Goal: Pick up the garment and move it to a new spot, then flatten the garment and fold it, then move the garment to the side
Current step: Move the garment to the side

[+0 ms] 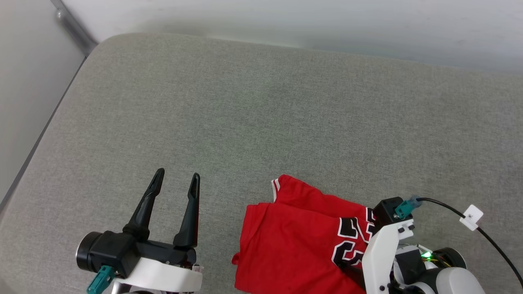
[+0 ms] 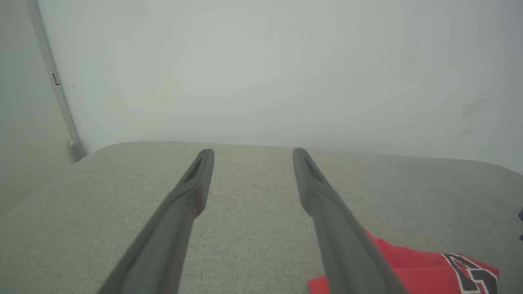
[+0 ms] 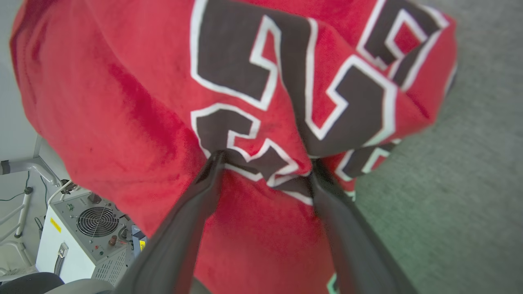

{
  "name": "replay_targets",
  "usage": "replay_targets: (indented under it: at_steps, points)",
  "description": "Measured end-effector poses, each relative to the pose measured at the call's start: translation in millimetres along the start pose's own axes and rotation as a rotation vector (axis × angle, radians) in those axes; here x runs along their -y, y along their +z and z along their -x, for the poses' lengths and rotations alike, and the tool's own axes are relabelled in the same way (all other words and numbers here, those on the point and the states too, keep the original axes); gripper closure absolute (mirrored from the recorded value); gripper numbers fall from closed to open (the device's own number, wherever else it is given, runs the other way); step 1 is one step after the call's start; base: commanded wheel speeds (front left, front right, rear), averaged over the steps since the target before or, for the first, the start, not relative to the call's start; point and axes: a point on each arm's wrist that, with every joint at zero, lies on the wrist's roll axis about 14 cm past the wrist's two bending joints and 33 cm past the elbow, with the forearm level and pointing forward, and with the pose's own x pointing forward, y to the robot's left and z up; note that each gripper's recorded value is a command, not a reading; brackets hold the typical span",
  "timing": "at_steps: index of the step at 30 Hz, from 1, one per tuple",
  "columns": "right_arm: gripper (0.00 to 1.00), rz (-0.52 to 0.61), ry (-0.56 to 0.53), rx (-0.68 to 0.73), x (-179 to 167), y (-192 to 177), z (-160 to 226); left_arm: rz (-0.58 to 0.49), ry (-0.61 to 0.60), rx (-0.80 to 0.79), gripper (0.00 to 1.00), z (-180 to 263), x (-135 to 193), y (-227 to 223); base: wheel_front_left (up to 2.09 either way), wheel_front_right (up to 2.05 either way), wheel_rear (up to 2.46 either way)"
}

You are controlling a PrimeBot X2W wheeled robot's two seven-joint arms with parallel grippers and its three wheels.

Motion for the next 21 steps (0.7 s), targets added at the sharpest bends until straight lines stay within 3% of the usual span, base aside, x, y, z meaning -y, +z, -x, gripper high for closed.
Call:
replay_targets:
  at_steps: [1,3,9,13,21]
  points:
    - [0.28,0.004,0.001,-0.011,-1,-2,-2,0.000,0.001,0.000,0.00,0,0,0,0.00,0.00,0.00]
    - [1.00,0.011,0.001,-0.021,-2,-5,-5,-0.001,0.005,0.001,0.00,1,-1,1,0.00,0.00,0.00]
    - [1.00,0.016,-0.013,-0.011,2,-5,-6,0.014,-0.014,-0.002,0.00,-2,6,-2,0.00,0.00,0.00]
    - [1.00,0.080,-0.053,0.018,10,-1,4,0.030,-0.052,-0.011,0.00,-6,18,-7,0.00,0.00,0.00]
    - [1.00,0.288,-0.353,0.030,94,-2,69,0.078,-0.220,-0.008,0.00,-25,71,-13,0.00,0.00,0.00]
